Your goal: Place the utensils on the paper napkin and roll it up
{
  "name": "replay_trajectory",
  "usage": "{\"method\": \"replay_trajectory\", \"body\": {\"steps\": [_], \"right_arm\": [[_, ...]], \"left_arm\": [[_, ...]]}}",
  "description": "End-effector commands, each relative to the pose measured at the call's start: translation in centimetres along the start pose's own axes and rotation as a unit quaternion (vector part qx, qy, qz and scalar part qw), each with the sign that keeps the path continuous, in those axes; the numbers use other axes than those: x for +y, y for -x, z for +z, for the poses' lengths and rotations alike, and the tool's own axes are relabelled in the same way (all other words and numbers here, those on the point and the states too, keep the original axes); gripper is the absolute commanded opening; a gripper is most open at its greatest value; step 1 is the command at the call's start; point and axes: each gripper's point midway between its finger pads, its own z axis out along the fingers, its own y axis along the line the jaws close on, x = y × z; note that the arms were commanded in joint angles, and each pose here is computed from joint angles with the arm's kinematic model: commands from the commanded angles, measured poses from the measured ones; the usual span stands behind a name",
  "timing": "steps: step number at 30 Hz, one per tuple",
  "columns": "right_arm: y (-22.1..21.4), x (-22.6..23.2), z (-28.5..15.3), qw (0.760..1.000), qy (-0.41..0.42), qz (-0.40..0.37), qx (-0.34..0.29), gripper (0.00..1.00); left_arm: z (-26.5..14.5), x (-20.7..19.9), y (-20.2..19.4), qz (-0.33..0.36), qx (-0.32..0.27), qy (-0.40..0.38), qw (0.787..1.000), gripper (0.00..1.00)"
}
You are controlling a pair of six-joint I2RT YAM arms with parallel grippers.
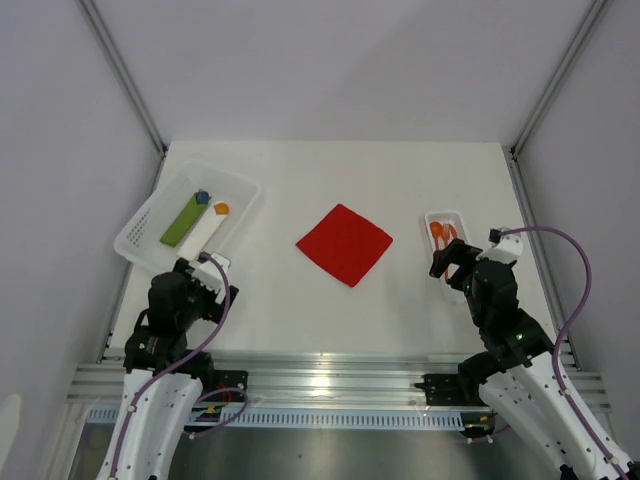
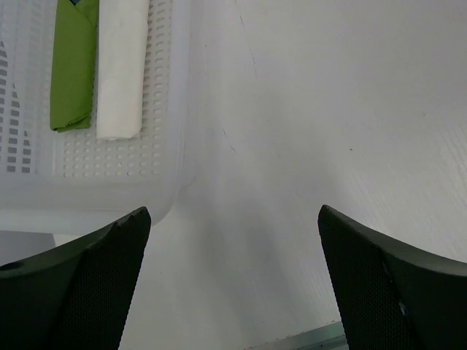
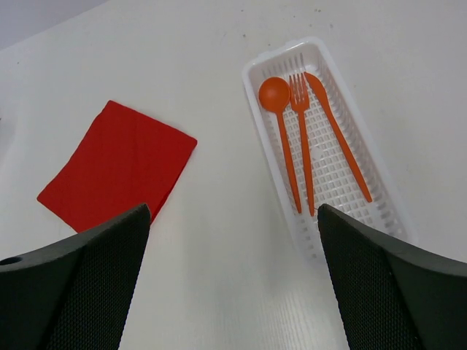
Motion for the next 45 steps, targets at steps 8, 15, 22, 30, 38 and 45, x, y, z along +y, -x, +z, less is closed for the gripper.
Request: {"method": "replay_trajectory", "body": {"steps": [8, 15, 22, 30, 38, 45], "right_arm": [[4.6, 3.7, 0.0, 0.995, 0.079, 0.003, -0.064, 0.99], [6.9, 1.7, 6.6, 0.99, -0.061, -0.094, 0.085, 0.69], [5.1, -3.4, 13.6, 0.973, -0.124, -0.072, 0.183, 0.23], [-4.2, -5.5, 16.6, 0.937, -0.086, -0.074, 0.331, 0.15], [-6.8, -7.4, 17.7, 0.923, -0.127, -0.09, 0.353, 0.15], [-8.0, -8.3, 18.3, 0.914, -0.147, -0.098, 0.365, 0.16]], "left_arm": [[-1.4, 0.7, 2.9, -0.024, -0.031, 0.006, 0.999, 1.0], [-0.5, -0.2, 4.5, -0.013, -0.012, -0.055, 0.998, 1.0], [1.5, -0.6, 4.1, -0.035, -0.007, -0.063, 0.997, 0.99], [3.3, -0.4, 1.9, -0.042, 0.033, -0.049, 0.997, 0.99], [3.9, -0.3, 1.0, -0.044, 0.059, -0.047, 0.996, 1.0], [4.0, -0.2, 0.7, -0.044, 0.066, -0.044, 0.996, 1.0]]}}
